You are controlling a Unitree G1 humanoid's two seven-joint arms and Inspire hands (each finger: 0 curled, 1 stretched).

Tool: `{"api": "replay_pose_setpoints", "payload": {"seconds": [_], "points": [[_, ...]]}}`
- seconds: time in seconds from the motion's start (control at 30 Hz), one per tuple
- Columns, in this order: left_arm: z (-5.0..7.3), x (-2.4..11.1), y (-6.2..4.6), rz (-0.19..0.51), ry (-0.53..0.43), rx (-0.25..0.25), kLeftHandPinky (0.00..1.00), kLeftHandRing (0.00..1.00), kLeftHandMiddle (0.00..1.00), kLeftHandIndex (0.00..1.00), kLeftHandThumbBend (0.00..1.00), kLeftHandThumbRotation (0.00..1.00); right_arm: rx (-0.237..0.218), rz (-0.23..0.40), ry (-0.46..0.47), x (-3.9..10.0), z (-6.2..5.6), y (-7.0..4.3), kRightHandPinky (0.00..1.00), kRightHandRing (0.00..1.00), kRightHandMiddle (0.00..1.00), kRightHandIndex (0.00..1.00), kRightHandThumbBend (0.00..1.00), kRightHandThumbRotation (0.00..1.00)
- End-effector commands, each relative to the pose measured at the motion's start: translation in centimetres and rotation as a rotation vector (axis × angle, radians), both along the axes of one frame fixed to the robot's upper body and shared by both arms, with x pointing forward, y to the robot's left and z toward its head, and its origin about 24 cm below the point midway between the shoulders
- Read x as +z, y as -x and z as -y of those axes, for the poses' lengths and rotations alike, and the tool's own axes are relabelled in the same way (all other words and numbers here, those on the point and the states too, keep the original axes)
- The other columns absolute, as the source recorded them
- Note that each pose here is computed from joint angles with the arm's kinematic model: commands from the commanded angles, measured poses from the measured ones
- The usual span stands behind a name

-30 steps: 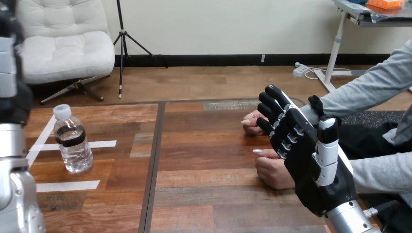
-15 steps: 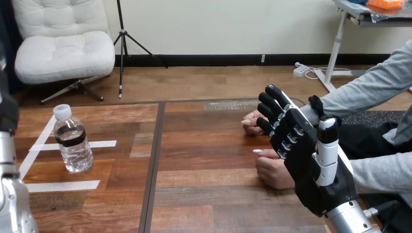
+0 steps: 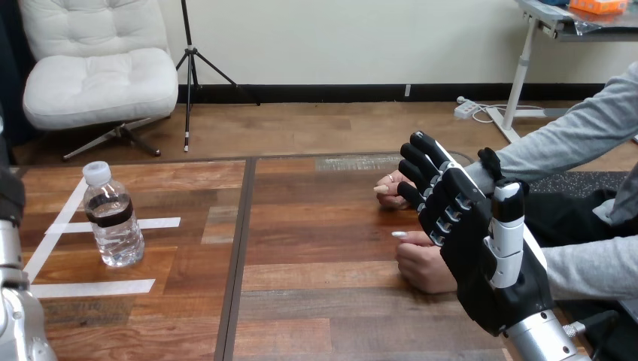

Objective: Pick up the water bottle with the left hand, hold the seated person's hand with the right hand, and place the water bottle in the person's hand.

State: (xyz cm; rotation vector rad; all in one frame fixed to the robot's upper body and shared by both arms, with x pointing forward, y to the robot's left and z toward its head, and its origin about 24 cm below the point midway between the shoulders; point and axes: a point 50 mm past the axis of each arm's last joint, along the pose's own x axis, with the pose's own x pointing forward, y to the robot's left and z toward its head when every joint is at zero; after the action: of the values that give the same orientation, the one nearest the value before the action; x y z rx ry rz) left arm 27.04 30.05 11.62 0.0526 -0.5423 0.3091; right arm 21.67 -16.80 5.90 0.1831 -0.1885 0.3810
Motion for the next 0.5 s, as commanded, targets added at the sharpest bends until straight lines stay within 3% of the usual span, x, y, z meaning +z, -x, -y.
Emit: {"api": "replay_pose_setpoints", "payload": {"seconds": [0.0,0.1,0.17,0.47], "points": [[-0.28,1.31,-0.62,0.043,-0.033,0.008,1.00,1.00,1.00,1.00,0.97,0.41,0.016,0.094,0.006,2.07,-0.24,-0.67,1.00,0.99,0.97,0.95,0.95,1.00],[-0.30,1.10,-0.62,0.033,-0.035,0.003,1.00,1.00,1.00,1.00,0.99,0.19,0.018,0.092,0.004,2.06,-0.25,-0.66,1.00,0.99,0.97,0.95,0.95,1.00],[-0.32,0.99,-0.62,0.025,-0.038,0.003,1.00,1.00,1.00,1.00,0.99,0.12,0.018,0.090,0.002,2.06,-0.26,-0.65,1.00,0.99,0.97,0.95,0.95,1.00],[-0.47,0.39,-0.62,-0.025,-0.076,0.031,1.00,1.00,1.00,1.00,1.00,0.01,0.020,0.087,0.000,2.06,-0.31,-0.66,1.00,0.98,0.96,0.95,0.95,1.00]]}}
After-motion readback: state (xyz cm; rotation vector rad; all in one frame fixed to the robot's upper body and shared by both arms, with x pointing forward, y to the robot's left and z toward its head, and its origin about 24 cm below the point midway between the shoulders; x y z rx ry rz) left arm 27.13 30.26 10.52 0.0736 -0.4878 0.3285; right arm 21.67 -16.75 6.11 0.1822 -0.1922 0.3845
